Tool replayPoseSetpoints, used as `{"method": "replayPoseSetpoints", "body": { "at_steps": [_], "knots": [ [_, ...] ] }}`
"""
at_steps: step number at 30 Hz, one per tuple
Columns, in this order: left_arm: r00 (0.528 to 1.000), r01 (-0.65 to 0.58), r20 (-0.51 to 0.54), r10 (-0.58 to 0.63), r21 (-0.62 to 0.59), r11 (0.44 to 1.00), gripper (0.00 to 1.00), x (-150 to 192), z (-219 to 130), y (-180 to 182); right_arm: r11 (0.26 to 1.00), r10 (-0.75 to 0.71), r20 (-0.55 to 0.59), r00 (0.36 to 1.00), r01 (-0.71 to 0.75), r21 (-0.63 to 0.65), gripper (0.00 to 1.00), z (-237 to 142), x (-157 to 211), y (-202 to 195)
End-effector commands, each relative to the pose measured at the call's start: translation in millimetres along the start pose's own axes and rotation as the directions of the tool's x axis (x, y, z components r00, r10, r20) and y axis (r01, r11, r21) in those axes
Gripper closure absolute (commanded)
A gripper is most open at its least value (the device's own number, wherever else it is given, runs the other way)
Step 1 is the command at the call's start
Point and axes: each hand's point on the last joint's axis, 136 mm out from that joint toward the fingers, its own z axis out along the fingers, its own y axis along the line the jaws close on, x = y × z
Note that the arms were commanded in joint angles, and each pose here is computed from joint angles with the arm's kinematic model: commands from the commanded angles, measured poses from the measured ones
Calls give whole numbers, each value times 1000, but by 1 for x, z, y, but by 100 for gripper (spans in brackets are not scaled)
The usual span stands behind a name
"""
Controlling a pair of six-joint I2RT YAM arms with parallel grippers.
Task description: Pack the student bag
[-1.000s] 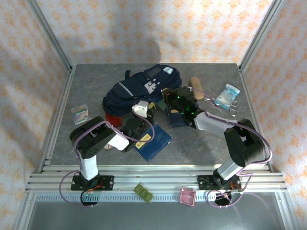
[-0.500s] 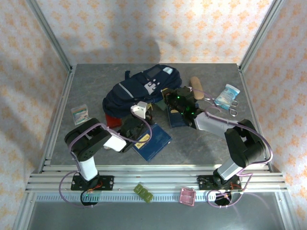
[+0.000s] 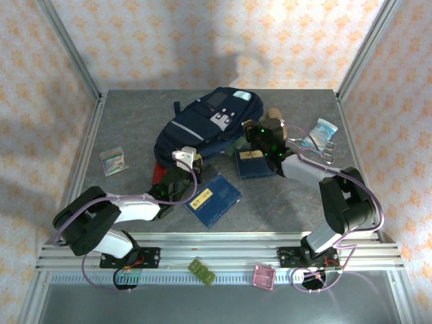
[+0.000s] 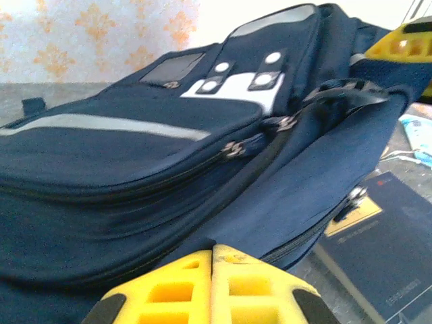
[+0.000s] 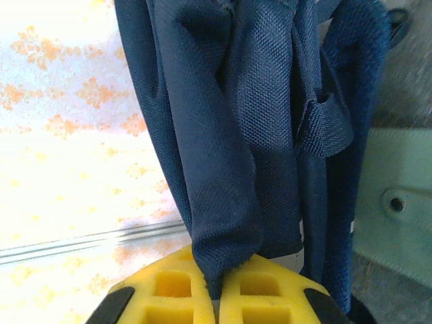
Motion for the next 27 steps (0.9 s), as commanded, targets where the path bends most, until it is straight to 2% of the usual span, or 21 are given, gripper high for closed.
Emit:
{"method": "replayPoseSetpoints", "body": {
  "at_steps": [1,3,5,7,10,16,21,24,26,27],
  "knots": [
    [993,-1,-115,0,-9,1000,100,19,-5,6,999,-36,55,998,38,-36,100,-1,-21,14],
    [991,10,-135,-7,19,1000,100,19,-7,1,999,-39,30,999,40,-37,100,2,-20,14],
    [990,49,-134,-46,25,998,73,16,-9,-1,998,-43,0,999,43,-39,100,4,-14,14],
    [990,83,-118,-80,21,996,66,15,-10,0,999,-45,-30,999,44,-30,100,6,-9,11],
    [988,97,-115,-104,-63,993,66,17,-4,13,999,-48,-63,997,47,-18,100,6,-3,4],
    [969,14,-237,-71,-233,972,75,34,34,42,999,-36,-113,993,35,-13,100,-9,10,-2],
    [971,-22,-230,-68,-367,930,75,25,62,84,999,-43,-166,985,43,-1,100,-28,39,-8],
    [974,-4,-210,-86,-394,919,75,9,76,103,997,-60,-239,969,68,26,85,-30,60,-19],
    [977,-8,-197,-78,-402,916,74,-2,79,109,991,-91,-300,950,115,65,68,-28,70,-28],
    [978,-12,-195,-73,-400,917,74,-6,80,109,984,-117,-318,941,153,88,63,-28,72,-33]
  ]
}}
